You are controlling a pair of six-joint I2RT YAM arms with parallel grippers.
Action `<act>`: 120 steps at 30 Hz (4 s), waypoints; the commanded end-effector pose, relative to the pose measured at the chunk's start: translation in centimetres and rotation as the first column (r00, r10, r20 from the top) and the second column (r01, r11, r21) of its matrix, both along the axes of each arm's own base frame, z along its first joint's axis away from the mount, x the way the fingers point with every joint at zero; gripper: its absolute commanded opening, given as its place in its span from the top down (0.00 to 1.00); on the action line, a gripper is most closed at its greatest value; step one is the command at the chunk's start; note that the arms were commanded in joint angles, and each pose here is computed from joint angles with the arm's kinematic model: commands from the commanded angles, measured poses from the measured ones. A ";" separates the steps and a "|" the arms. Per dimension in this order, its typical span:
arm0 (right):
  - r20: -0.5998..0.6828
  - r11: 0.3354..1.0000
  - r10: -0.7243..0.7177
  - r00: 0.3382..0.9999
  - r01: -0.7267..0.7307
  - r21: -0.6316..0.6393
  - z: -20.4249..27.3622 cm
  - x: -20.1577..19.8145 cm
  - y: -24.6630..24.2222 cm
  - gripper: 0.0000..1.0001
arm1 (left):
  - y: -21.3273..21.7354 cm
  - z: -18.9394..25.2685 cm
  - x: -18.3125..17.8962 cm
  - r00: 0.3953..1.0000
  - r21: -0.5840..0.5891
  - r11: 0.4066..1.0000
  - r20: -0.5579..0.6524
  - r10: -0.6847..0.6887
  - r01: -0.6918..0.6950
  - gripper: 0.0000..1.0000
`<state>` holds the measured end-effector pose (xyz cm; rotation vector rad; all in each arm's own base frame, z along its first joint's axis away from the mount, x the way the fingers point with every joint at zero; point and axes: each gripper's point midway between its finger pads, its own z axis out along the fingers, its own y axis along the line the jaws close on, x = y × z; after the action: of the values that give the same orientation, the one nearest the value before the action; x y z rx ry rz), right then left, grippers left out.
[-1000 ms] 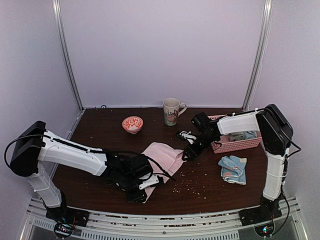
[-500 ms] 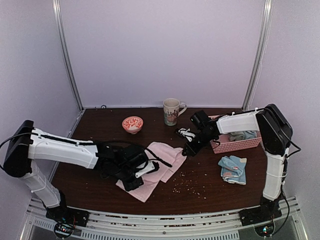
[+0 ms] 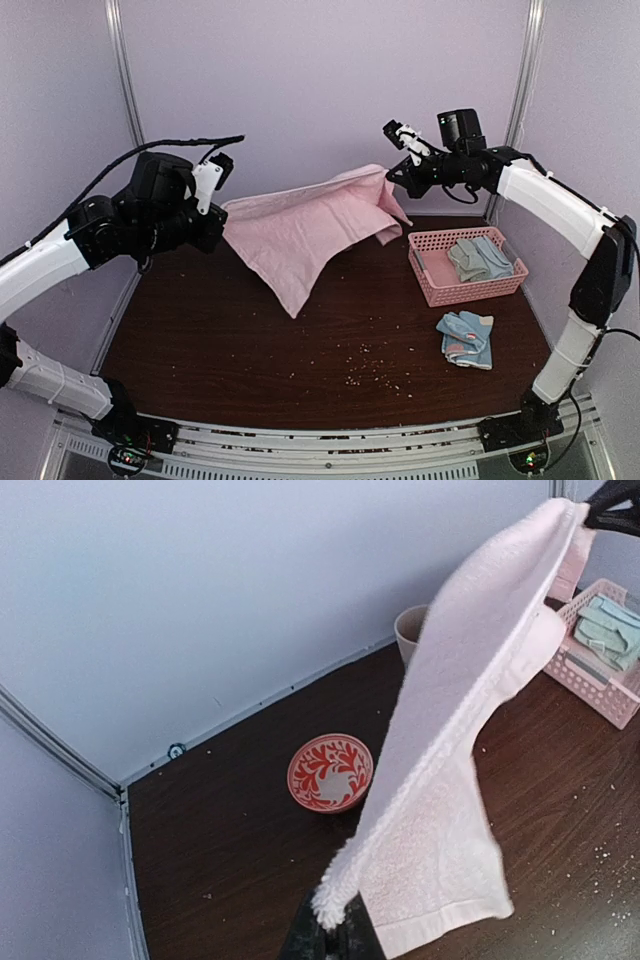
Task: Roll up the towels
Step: Flatten out the towel at the center of the board.
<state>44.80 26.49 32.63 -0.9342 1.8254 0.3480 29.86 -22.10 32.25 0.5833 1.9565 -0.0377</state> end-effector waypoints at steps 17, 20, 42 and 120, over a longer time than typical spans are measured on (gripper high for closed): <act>-0.586 0.685 0.446 0.676 -0.679 -0.263 -19.3 -23.8 3.6 0.82 | 2.6 -7.5 -2.4 0.984 0.019 0.998 -0.164 0.063 -0.061 1.00; -0.602 0.678 0.442 0.665 -0.687 -0.261 -20.8 -24.0 3.2 0.69 | 2.2 -9.8 -1.8 0.969 0.070 0.994 -0.224 0.101 -0.087 1.00; -0.535 0.506 0.486 0.691 -0.722 -0.473 -28.2 -26.0 -2.3 0.58 | 3.8 -15.0 -0.6 0.938 0.144 0.981 -0.303 0.170 -0.131 1.00; -0.015 0.940 0.311 0.950 -0.305 0.153 6.1 -20.4 -7.7 1.00 | 11.0 8.4 -6.9 0.989 -0.361 0.931 0.149 0.005 0.049 1.00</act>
<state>30.42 18.20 38.76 -0.9386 1.7542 0.5577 25.98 -8.91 39.96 0.2472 1.7988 -0.1504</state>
